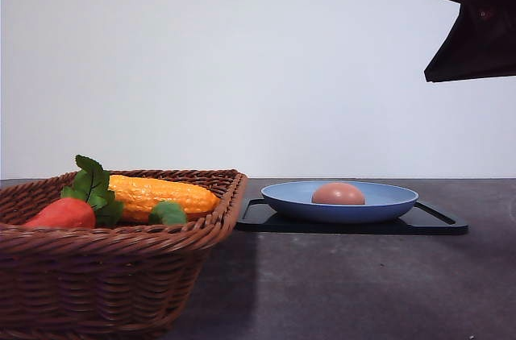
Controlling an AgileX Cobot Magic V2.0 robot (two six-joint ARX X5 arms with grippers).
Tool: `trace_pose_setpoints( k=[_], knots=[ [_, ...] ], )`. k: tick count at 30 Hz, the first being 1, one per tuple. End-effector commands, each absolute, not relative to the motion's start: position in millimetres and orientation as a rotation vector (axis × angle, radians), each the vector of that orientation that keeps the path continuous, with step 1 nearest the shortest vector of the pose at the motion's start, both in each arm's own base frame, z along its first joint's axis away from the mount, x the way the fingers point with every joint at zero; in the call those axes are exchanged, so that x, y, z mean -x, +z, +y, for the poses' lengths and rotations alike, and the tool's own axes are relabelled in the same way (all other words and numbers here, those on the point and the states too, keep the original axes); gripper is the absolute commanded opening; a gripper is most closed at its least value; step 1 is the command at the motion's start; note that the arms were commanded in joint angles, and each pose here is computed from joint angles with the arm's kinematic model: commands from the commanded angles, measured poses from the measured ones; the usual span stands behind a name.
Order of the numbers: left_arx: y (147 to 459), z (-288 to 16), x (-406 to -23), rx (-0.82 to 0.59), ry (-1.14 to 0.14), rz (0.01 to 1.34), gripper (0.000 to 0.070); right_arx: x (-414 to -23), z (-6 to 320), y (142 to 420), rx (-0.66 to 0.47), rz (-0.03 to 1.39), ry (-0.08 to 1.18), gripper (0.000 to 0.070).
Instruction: Transfer egg from basket to plate and serve
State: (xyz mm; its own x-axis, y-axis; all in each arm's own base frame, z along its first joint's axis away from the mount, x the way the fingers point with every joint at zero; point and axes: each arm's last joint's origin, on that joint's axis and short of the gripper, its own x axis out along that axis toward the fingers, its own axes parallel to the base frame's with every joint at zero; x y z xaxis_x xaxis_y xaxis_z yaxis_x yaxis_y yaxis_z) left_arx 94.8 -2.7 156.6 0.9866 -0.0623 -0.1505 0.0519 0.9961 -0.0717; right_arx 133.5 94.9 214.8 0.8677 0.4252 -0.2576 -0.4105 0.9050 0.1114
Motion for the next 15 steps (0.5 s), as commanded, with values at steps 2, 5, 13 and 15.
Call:
trace_pose_setpoints(
  k=[2,5,13,15],
  knots=[
    [148.9,-2.8,-95.6,0.071,-0.056,0.183,0.0,-133.7,96.6,218.1,-0.074,0.271,0.441,0.0],
    [148.9,-2.8,-95.6,0.071,-0.056,0.183,0.0,-133.7,96.6,218.1,-0.074,0.271,0.441,0.0],
    [148.9,-2.8,-95.6,0.071,-0.056,0.183,0.0,-133.7,96.6,218.1,-0.074,0.271,0.441,0.0],
    [148.9,-2.8,-95.6,0.071,-0.056,0.183,0.0,-133.7,96.6,218.0,-0.067,0.27,0.442,0.0]
  ],
)
